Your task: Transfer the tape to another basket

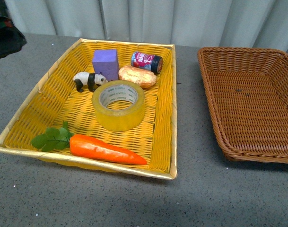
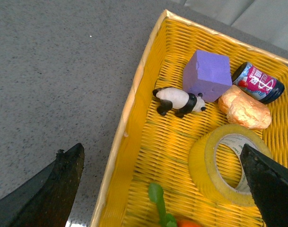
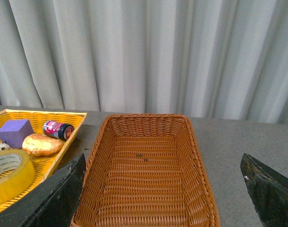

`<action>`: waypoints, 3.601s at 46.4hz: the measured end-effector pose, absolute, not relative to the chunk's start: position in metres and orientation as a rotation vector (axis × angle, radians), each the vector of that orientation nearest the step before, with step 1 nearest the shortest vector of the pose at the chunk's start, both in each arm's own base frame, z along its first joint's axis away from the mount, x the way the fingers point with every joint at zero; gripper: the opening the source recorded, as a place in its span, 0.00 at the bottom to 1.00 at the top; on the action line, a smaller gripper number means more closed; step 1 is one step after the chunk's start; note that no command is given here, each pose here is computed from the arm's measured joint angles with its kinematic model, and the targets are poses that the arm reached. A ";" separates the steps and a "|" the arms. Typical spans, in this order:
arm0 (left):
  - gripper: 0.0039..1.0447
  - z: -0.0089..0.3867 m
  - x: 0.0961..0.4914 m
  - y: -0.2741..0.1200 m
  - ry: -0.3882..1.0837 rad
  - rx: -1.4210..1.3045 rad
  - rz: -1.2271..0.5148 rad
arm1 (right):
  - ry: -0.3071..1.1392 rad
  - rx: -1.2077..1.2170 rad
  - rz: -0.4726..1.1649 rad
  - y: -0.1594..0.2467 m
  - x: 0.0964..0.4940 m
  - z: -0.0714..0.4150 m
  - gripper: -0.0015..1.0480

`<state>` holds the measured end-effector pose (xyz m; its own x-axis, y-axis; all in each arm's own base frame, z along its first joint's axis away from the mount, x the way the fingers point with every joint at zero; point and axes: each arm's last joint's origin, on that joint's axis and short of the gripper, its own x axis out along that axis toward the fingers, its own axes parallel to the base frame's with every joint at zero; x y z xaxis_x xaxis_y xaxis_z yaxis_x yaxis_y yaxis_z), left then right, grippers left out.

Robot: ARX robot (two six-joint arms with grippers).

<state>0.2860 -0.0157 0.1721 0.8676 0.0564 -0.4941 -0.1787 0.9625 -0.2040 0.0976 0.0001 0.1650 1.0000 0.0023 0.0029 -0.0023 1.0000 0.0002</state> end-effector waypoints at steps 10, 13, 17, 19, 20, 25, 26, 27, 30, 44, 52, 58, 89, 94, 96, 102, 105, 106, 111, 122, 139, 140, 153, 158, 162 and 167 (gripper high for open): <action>0.94 0.160 0.331 -0.023 0.586 -0.243 0.122 | -0.003 0.000 0.002 0.000 0.098 0.165 0.91; 0.94 0.155 0.340 -0.024 0.613 -0.247 0.125 | -0.003 0.000 0.002 0.000 0.098 0.165 0.91; 0.94 0.149 0.348 -0.026 0.649 -0.234 0.126 | -0.003 0.000 0.002 0.000 0.098 0.165 0.91; 0.94 0.145 0.352 -0.028 0.676 -0.232 0.121 | -0.003 0.000 0.002 0.000 0.098 0.165 0.91; 0.94 0.144 0.353 -0.028 0.682 -0.232 0.119 | -0.003 0.000 0.002 0.000 0.098 0.165 0.91; 0.94 0.134 0.362 -0.032 0.728 -0.235 0.098 | -0.003 0.000 0.002 0.000 0.098 0.165 0.91; 0.94 0.132 0.363 -0.033 0.736 -0.236 0.093 | -0.003 0.000 0.002 0.000 0.098 0.165 0.91; 0.94 0.131 0.365 -0.034 0.744 -0.237 0.086 | -0.003 0.000 0.002 0.000 0.098 0.165 0.91; 0.94 0.128 0.368 -0.037 0.765 -0.239 0.068 | -0.003 0.000 0.002 0.000 0.098 0.165 0.91; 0.94 0.118 0.375 -0.063 0.813 -0.208 -0.023 | -0.003 0.000 0.002 0.000 0.098 0.165 0.91; 0.94 0.103 0.382 -0.074 0.839 -0.189 -0.052 | -0.003 0.000 0.002 0.000 0.098 0.165 0.91; 0.94 0.096 0.386 -0.076 0.853 -0.179 -0.041 | -0.003 0.000 0.002 0.000 0.098 0.165 0.91; 0.84 0.072 0.390 -0.082 0.906 -0.129 -0.021 | -0.003 0.000 0.002 0.000 0.098 0.165 0.91; 0.70 0.072 0.390 -0.082 0.907 -0.130 -0.020 | -0.003 0.000 0.002 0.000 0.098 0.165 0.91; 0.63 0.072 0.390 -0.083 0.908 -0.132 -0.024 | -0.003 0.000 0.002 0.000 0.098 0.165 0.91; 0.46 0.073 0.390 -0.086 0.907 -0.135 -0.034 | -0.003 0.000 0.002 0.000 0.098 0.165 0.91; 0.36 0.073 0.390 -0.087 0.905 -0.134 -0.040 | -0.003 0.000 0.002 0.000 0.098 0.165 0.91; 0.31 0.074 0.390 -0.088 0.905 -0.134 -0.043 | -0.003 0.000 0.002 0.000 0.098 0.165 0.91; 0.16 0.075 0.391 -0.088 0.904 -0.148 -0.035 | -0.003 0.000 0.002 0.000 0.098 0.165 0.91; 0.15 0.079 0.392 -0.089 0.901 -0.153 -0.059 | -0.003 0.000 0.002 0.000 0.098 0.165 0.91; 0.15 0.161 0.394 -0.111 0.623 0.120 -0.481 | -0.003 0.000 0.002 0.000 0.098 0.165 0.91; 0.15 0.165 0.395 -0.114 0.610 0.147 -0.506 | -0.003 0.000 0.002 0.000 0.098 0.165 0.91; 0.15 0.189 0.399 -0.168 0.484 0.435 -0.768 | -0.003 0.000 0.002 0.000 0.098 0.165 0.91; 0.15 0.196 0.404 -0.190 0.428 0.502 -0.834 | -0.003 0.000 0.002 0.000 0.098 0.165 0.91; 0.15 0.199 0.406 -0.206 0.391 0.559 -0.876 | -0.003 0.000 0.002 0.000 0.098 0.165 0.91; 0.15 0.197 0.405 -0.220 0.363 0.608 -0.917 | -0.003 0.000 0.002 0.000 0.098 0.165 0.91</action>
<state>0.4053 -0.2203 0.1969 0.5654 -0.6266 -0.5364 0.8239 0.4592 0.3322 0.0976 0.0001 0.1650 1.0000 0.0023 0.0029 -0.0023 1.0000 0.0002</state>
